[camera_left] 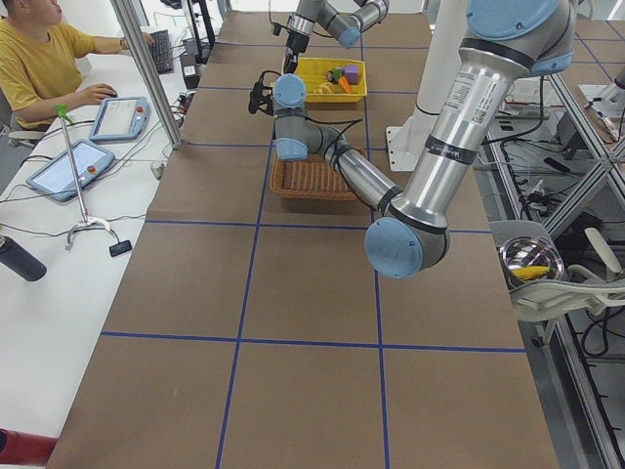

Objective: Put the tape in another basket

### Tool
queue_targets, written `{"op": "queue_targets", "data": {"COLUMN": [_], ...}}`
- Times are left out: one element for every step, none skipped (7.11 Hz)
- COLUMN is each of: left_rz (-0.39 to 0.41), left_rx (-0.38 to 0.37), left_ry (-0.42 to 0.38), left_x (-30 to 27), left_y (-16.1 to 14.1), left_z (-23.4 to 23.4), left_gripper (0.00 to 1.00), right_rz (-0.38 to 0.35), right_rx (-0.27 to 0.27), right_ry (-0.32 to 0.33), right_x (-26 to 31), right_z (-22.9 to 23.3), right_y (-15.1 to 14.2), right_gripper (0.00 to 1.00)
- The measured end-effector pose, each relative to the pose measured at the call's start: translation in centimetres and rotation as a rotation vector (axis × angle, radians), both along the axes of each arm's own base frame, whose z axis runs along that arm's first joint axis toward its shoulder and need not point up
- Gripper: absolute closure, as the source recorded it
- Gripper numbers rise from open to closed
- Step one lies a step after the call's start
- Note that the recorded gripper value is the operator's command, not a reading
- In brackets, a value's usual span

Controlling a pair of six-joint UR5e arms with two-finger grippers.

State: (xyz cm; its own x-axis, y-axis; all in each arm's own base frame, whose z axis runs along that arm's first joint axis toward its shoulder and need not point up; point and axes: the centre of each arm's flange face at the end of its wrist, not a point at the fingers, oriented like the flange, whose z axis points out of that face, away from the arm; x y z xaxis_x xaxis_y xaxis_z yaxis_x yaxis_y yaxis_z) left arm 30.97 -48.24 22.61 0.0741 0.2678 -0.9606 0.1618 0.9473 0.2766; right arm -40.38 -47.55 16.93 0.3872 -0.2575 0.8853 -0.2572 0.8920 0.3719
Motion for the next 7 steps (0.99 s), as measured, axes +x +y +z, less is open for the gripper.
{"op": "queue_targets", "data": {"left_rz": [0.029, 0.047, 0.057, 0.061, 0.063, 0.055, 0.039], "left_rx": [0.0, -0.005, -0.014, -0.021, -0.026, -0.032, -0.037], "left_ry": [0.055, 0.085, 0.101, 0.109, 0.114, 0.118, 0.121], "left_x": [1.1, 1.7, 2.0, 2.3, 2.4, 2.6, 3.3], "left_y": [1.3, 2.1, 2.5, 2.6, 2.7, 2.6, 2.8], "left_z": [-0.8, -1.3, -1.7, -2.1, -2.3, -2.5, -2.5], "left_gripper": [0.01, 0.01, 0.01, 0.01, 0.01, 0.01, 0.01], "right_rz": [0.004, 0.016, 0.025, 0.029, 0.034, 0.041, 0.049], "right_rx": [0.006, 0.019, 0.033, 0.038, 0.039, 0.042, 0.049], "right_ry": [-0.043, -0.089, -0.117, -0.135, -0.144, -0.148, -0.152], "right_x": [-0.5, -1.2, -2.0, -2.7, -3.4, -4.4, -5.5], "right_z": [-0.7, -1.4, -1.8, -2.2, -2.5, -2.8, -3.2], "right_y": [0.7, 1.7, 2.6, 3.4, 4.2, 5.1, 6.1], "right_gripper": [1.0, 1.0, 1.0, 1.0, 1.0, 1.0, 1.0]}}
